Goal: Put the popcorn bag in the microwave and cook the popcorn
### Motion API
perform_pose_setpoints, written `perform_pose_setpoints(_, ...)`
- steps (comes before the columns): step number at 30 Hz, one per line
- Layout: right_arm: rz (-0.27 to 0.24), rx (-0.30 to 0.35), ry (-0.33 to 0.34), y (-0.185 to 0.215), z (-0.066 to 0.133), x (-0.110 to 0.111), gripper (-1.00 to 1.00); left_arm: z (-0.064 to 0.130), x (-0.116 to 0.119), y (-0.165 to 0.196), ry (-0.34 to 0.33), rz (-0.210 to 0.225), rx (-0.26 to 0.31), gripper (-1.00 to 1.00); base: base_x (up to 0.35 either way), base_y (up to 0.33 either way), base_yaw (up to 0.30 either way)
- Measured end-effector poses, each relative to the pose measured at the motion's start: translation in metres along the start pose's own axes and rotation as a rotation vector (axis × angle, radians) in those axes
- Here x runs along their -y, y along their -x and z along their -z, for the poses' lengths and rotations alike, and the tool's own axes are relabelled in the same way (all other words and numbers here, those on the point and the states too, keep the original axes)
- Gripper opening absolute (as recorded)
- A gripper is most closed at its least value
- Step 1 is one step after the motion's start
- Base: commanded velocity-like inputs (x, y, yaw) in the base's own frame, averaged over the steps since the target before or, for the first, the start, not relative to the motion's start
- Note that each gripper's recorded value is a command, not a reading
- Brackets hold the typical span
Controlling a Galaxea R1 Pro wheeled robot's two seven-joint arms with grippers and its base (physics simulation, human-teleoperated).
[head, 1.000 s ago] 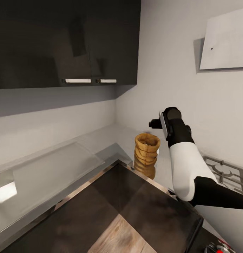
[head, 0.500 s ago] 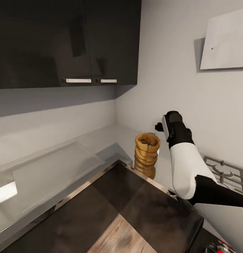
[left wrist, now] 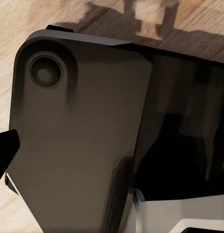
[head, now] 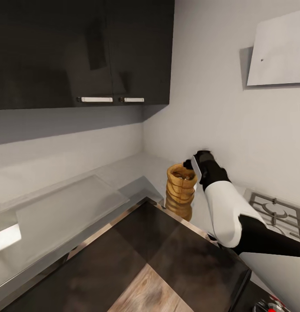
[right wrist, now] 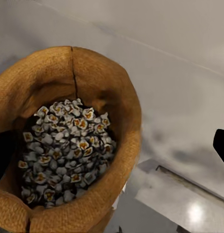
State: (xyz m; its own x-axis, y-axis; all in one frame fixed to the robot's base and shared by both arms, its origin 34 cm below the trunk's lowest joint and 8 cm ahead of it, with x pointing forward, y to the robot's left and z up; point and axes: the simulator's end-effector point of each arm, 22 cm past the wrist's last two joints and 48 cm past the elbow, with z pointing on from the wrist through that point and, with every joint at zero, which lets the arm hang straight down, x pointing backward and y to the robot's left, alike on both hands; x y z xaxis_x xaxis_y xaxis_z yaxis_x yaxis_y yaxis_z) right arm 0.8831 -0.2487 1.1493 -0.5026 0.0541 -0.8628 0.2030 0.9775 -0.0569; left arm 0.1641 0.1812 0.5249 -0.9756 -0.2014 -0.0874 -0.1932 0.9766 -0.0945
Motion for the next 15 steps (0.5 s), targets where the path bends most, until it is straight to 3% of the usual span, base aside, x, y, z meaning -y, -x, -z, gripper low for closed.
perform_pose_setpoints(3, -0.022, -0.024, 0.04, -0.018, -0.008, -0.016, 1.0, 0.0, 0.0, 0.0, -0.001, 0.0, 0.0, 1.0, 0.0, 0.0, 0.0)
perform_pose_setpoints(8, -0.018, -0.028, 0.058, -0.034, -0.018, -0.029, 1.0, 0.0, 0.0, 0.0, -0.001, 0.0, -0.001, 1.0, 0.0, 0.0, 0.0)
perform_pose_setpoints(15, -0.024, -0.02, 0.067, -0.04, -0.022, -0.034, 1.0, 0.0, 0.0, 0.0, 0.0, 0.0, -0.001, 1.0, 0.0, 0.0, 0.0)
